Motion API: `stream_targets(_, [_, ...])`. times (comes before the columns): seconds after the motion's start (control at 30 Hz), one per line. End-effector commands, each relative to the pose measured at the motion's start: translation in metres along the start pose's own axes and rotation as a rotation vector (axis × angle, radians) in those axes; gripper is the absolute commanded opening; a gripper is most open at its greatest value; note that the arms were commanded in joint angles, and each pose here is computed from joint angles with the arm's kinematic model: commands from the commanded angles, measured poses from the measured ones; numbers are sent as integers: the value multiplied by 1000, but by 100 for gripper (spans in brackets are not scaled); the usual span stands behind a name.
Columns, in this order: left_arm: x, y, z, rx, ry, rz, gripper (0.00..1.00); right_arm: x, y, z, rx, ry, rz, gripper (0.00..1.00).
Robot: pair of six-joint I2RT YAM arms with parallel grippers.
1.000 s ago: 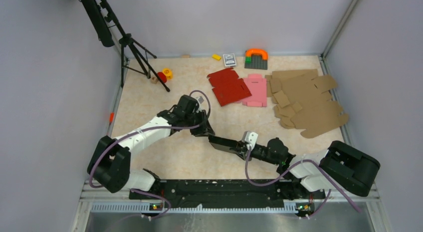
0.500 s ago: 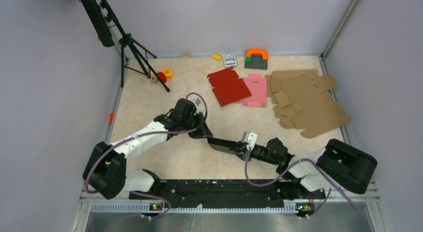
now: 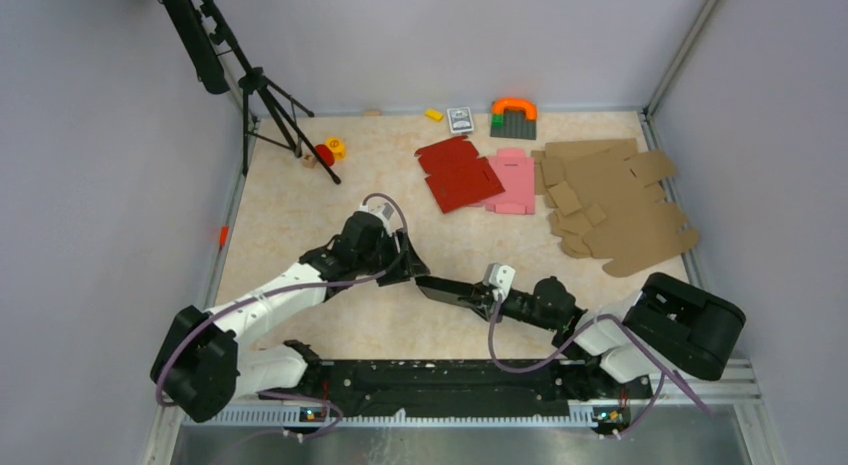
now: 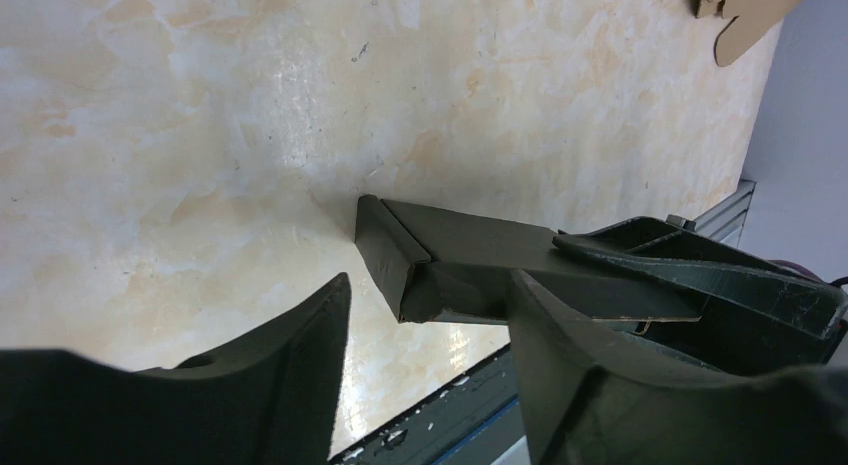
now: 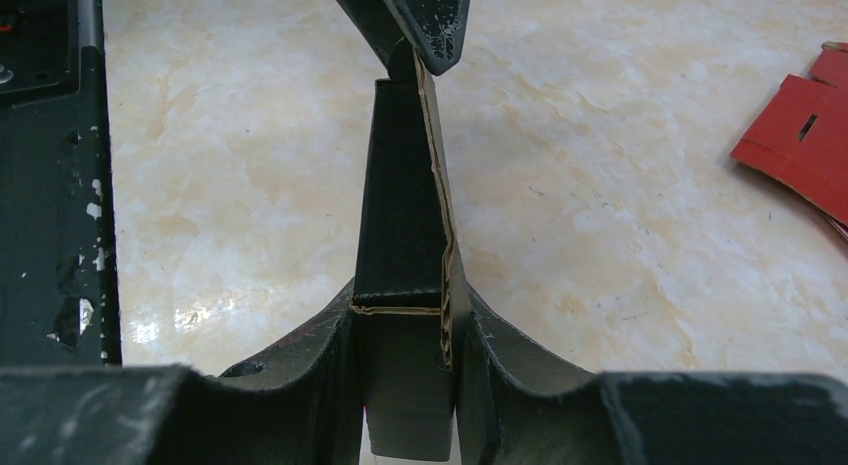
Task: Fold the paper box
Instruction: Close the paper box at the center of the board.
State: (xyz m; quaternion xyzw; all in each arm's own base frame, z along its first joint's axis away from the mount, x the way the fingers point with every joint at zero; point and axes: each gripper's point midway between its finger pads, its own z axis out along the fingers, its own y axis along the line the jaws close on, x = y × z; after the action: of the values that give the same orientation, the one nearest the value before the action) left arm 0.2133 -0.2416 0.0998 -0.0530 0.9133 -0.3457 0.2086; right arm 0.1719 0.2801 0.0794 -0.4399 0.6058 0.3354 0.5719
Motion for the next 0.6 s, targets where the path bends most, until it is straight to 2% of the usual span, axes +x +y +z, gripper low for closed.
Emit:
stream_targets(0.0, [0,-14,-7,86,-37,84,63,1,-11,-1,58,-10,-4,19])
stream_targets(0.17, [5,-17,-9,100,-5,81,78,2,-10,0,48,-4,-4,19])
stream_targets(0.23, [8,-24,-10,143,4,62,88,3,-10,0,49,-2,0,19])
stream_targets(0.33, [3,-25,-14,166,-51,75,98,1,-8,0,39,-12,7,19])
stream_targets(0.57, [-23,-28,-43,214,-257,252,99,-6,-6,-2,14,-59,39,19])
